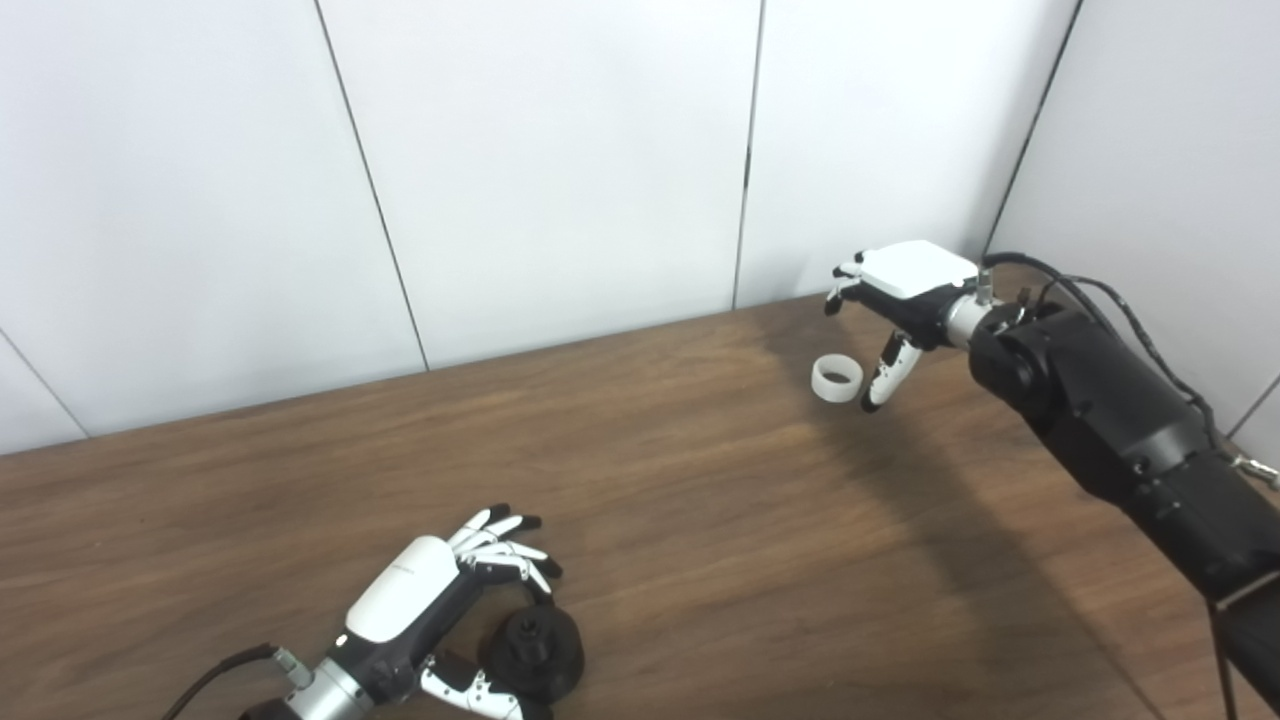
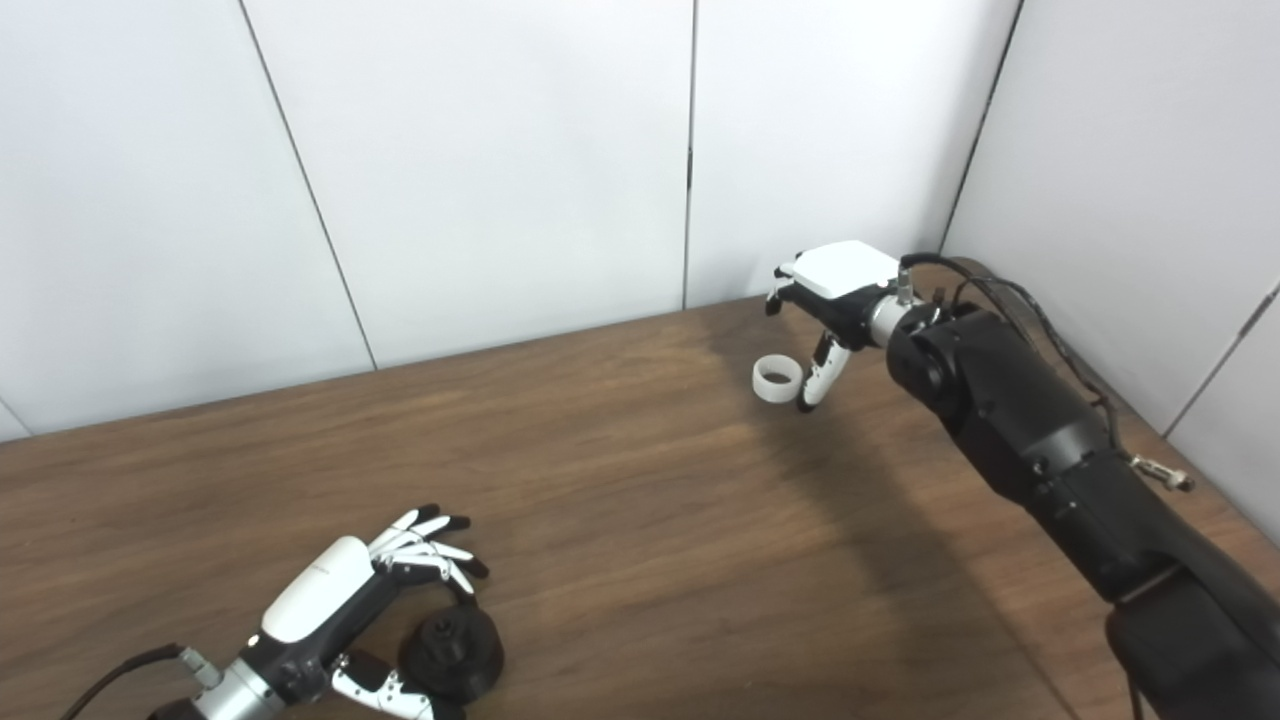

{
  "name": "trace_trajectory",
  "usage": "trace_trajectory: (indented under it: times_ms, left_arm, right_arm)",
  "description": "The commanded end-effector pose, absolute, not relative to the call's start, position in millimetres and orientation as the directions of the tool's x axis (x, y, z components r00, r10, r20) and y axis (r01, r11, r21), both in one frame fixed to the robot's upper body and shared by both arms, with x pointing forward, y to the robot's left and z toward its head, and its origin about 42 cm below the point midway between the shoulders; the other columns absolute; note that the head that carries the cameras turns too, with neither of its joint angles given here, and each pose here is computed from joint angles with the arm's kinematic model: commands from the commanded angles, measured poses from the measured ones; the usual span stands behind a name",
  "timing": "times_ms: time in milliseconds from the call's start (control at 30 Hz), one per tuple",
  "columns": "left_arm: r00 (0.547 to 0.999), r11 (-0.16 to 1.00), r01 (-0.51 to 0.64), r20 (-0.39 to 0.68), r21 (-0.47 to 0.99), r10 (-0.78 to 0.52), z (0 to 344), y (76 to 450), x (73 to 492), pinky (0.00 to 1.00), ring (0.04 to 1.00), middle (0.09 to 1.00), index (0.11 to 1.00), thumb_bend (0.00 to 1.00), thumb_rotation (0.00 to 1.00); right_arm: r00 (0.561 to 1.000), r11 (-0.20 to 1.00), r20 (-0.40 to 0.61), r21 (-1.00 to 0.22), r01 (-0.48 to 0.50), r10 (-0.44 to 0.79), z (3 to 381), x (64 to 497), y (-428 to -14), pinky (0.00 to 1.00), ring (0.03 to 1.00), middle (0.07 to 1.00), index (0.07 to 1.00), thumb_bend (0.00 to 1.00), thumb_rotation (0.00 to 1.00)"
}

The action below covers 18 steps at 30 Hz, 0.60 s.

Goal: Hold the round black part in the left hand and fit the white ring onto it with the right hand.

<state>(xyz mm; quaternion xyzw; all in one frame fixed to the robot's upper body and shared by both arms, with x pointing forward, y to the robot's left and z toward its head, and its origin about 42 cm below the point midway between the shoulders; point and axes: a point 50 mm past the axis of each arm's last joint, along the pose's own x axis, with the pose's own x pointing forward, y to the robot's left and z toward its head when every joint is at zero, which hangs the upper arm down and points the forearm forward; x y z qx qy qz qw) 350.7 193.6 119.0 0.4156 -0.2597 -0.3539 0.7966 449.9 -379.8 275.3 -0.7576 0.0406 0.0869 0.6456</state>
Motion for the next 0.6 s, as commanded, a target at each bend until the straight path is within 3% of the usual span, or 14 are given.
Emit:
trace_trajectory:
  times_ms: [0,567]
  left_arm:
    - [0.624,0.397,0.344,0.109,0.851,-0.774,119,201,348,1.0,0.922,0.725,0.482,0.52,0.06]
    - [0.613,0.407,0.349,0.123,0.844,-0.781,124,199,340,1.0,0.927,0.719,0.482,0.52,0.06]
  right_arm:
    - [0.994,-0.179,-0.078,-0.982,-0.064,0.071,313,458,-380,1.0,1.0,0.957,0.773,0.86,0.3]
    - [0.989,-0.178,-0.106,-0.98,-0.088,0.098,298,464,-375,1.0,1.0,0.937,0.737,0.88,0.28]
